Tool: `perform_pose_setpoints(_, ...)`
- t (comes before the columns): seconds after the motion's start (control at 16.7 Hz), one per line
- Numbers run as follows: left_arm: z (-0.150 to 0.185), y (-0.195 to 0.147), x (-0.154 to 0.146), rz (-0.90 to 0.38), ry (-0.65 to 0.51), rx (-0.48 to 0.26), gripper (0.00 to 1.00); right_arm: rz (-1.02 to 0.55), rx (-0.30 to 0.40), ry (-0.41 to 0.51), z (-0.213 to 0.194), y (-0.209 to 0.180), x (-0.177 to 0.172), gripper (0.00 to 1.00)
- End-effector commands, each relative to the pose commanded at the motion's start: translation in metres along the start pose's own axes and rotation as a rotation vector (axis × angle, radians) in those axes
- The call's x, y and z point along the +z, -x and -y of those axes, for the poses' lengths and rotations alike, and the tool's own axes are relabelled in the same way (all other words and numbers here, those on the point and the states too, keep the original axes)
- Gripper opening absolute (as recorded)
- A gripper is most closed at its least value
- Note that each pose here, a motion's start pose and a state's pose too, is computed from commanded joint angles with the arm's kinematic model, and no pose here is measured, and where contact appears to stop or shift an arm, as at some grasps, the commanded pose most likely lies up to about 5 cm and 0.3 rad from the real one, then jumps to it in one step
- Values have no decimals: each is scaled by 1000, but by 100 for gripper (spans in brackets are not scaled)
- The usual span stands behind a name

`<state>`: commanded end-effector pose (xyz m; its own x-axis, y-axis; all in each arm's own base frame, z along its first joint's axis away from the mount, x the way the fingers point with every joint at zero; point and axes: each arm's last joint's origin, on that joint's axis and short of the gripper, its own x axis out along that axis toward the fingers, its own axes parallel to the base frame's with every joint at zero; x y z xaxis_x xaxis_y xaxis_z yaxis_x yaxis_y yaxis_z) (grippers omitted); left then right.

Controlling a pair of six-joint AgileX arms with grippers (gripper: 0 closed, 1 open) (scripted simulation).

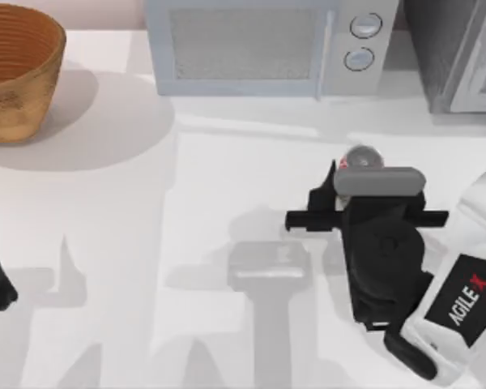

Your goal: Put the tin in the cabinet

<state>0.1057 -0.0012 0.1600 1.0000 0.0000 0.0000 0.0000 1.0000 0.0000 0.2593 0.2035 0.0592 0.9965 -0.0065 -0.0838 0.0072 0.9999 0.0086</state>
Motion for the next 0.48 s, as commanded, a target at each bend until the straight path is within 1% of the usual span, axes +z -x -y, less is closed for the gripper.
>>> perform_pose_setpoints(0.3, 0, 0, 0, 0, 0, 0, 100, -12, -4, 9, -1, 5, 67, 0)
perform_pose_setpoints(0.48, 0, 0, 0, 0, 0, 0, 100, -12, -3, 10, 4, 13, 99, 0)
